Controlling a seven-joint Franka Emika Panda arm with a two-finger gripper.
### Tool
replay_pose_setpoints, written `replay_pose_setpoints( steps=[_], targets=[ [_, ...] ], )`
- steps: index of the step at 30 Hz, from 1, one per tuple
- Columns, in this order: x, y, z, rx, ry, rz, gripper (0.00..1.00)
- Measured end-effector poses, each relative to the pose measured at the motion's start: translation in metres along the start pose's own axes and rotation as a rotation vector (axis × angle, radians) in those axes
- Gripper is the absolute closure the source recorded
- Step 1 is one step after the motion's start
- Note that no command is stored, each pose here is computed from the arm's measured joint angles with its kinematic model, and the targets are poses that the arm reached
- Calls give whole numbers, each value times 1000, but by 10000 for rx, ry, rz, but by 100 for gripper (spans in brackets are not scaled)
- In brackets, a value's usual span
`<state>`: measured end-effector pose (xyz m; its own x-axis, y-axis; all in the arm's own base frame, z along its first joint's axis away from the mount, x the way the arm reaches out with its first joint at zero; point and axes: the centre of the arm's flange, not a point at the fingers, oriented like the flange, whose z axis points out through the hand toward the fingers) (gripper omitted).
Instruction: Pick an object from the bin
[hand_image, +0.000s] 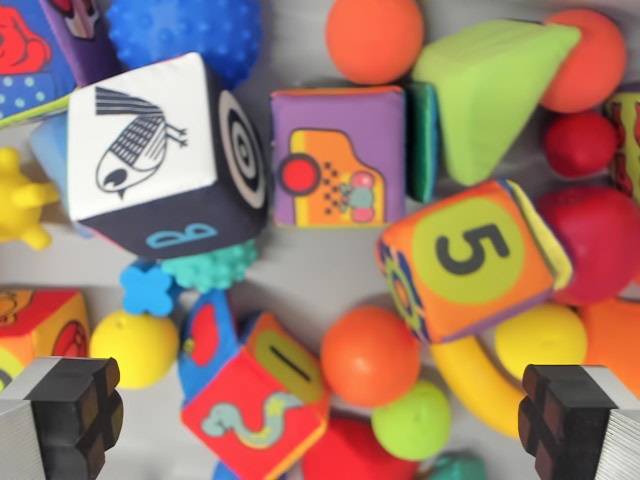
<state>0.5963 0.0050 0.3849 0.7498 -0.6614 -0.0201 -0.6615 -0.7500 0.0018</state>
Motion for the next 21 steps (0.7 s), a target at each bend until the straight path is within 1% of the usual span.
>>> replay_pose_setpoints(
  steps=[4, 8, 11, 12, 19, 21],
  targets=[
    [-7, -11, 7, -3, 14, -545, 0],
    [-14, -22, 15, -20, 16, -1059, 0],
    [-20, -32, 21, -17, 34, -1540, 0],
    [-21, -33, 22, -17, 37, -1619, 0],
    [-34, -56, 36, -25, 57, -2704, 0],
    [-38, -63, 40, -25, 74, -3040, 0]
  ],
)
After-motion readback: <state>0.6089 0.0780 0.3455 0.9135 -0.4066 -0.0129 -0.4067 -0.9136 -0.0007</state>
